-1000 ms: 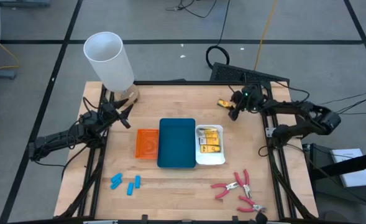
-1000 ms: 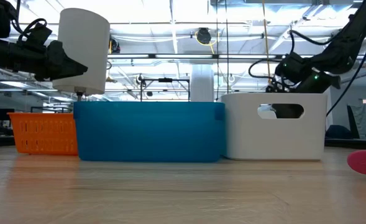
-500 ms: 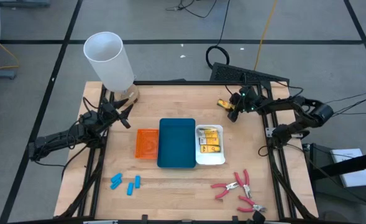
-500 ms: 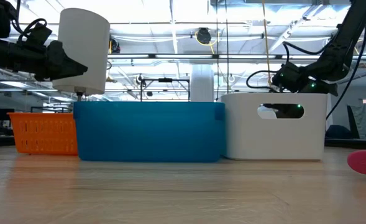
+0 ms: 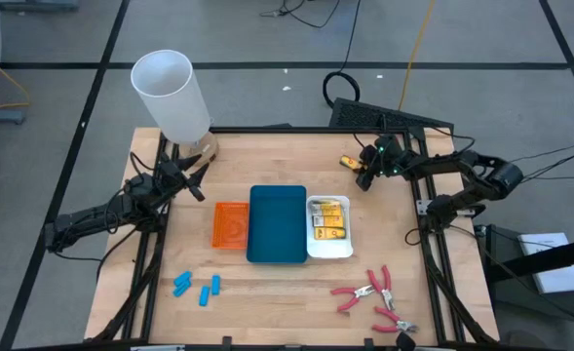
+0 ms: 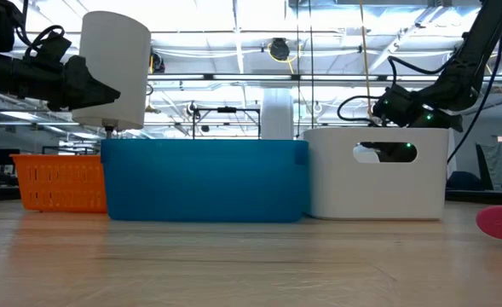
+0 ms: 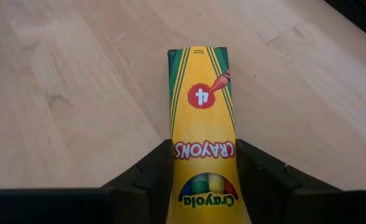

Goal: Pick & Place School Supplies
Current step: Put the yellow crayon box into the white bin

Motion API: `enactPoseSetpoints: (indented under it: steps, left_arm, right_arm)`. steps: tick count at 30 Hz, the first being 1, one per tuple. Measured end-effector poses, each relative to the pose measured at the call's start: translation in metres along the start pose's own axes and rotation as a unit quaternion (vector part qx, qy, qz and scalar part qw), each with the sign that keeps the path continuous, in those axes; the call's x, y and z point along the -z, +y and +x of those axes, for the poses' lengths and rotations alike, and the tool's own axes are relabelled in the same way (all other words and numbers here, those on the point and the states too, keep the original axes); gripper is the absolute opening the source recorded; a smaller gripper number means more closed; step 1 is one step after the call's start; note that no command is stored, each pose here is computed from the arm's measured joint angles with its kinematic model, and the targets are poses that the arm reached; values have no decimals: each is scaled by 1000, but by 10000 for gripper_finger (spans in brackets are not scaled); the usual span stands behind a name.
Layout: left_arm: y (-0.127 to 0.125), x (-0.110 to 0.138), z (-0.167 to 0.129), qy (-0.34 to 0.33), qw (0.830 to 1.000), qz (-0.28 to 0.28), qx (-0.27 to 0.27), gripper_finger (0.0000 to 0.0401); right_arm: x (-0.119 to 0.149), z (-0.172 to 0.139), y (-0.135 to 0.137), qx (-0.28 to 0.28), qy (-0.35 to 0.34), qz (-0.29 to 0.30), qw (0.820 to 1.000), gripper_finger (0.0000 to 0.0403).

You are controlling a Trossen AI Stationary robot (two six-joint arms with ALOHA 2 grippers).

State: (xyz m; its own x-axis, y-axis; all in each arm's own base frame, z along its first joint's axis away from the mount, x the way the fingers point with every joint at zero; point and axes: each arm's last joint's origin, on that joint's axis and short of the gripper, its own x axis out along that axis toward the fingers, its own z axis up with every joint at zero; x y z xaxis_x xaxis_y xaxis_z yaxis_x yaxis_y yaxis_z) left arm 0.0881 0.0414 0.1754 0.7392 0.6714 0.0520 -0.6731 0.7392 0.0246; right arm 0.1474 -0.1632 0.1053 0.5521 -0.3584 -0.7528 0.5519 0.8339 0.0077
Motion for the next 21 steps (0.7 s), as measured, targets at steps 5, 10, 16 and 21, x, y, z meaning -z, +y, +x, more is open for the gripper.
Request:
enactPoseSetpoints:
  steps: [5,10,16,21]
  left_arm:
    - [0,0,0,0,1000,0,0,182]
    - [0,0,0,0,1000,0,0,182]
    - [0,0,0,0,1000,0,0,182]
    - [0,0,0,0,1000,0,0,182]
  right_arm:
    - [-5,-1,2,1,-25,-1,1000,153]
    - [-15,-7,5,2,-69,-3,998,150]
    - [-24,-16,10,-1,-101,-7,995,153]
    - [-31,-25,19,-13,-130,-13,991,150]
